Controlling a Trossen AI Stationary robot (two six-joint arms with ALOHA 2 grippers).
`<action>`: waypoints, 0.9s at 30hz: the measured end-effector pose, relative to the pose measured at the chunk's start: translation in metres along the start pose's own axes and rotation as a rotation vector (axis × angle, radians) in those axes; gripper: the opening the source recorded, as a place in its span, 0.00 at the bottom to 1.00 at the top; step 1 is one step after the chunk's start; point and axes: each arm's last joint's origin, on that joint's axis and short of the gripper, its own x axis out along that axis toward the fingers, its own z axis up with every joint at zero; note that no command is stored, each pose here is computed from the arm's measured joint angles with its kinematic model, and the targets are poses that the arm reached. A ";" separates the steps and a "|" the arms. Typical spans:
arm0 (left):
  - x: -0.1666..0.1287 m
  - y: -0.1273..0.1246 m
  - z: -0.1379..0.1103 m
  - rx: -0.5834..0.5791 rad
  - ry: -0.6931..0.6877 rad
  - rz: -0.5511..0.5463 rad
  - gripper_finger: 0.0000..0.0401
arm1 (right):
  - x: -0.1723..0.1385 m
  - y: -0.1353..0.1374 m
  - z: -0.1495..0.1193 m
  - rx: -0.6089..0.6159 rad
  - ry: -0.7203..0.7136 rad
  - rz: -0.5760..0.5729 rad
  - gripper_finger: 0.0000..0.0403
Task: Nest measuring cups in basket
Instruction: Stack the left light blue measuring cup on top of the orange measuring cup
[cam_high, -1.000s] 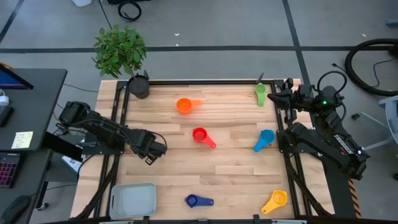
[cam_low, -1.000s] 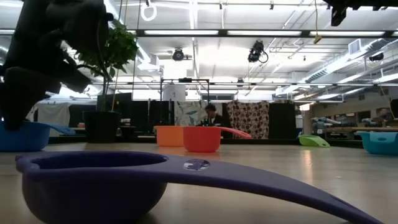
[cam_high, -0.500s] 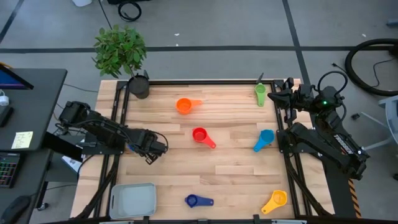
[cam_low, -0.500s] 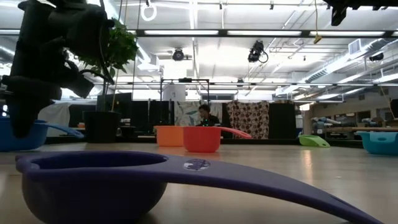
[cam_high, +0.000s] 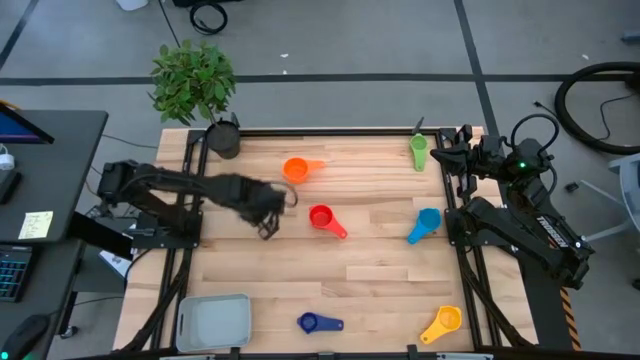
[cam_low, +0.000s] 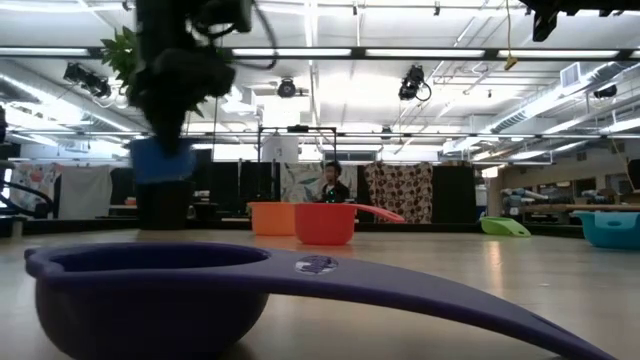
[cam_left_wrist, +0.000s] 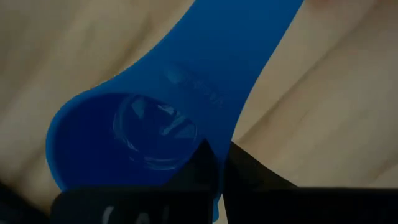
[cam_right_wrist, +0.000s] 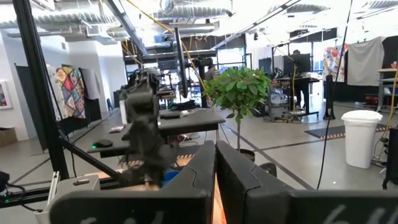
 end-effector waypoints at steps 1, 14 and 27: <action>-0.006 0.002 0.008 0.009 -0.023 -0.011 0.03 | 0.000 0.000 0.000 0.000 0.000 0.000 0.05; -0.040 0.050 0.105 -0.011 -0.201 0.006 0.03 | 0.000 0.000 0.000 0.000 0.000 0.000 0.05; -0.015 0.037 0.181 0.102 -0.185 -0.046 0.03 | 0.000 0.000 0.000 0.001 0.001 0.000 0.05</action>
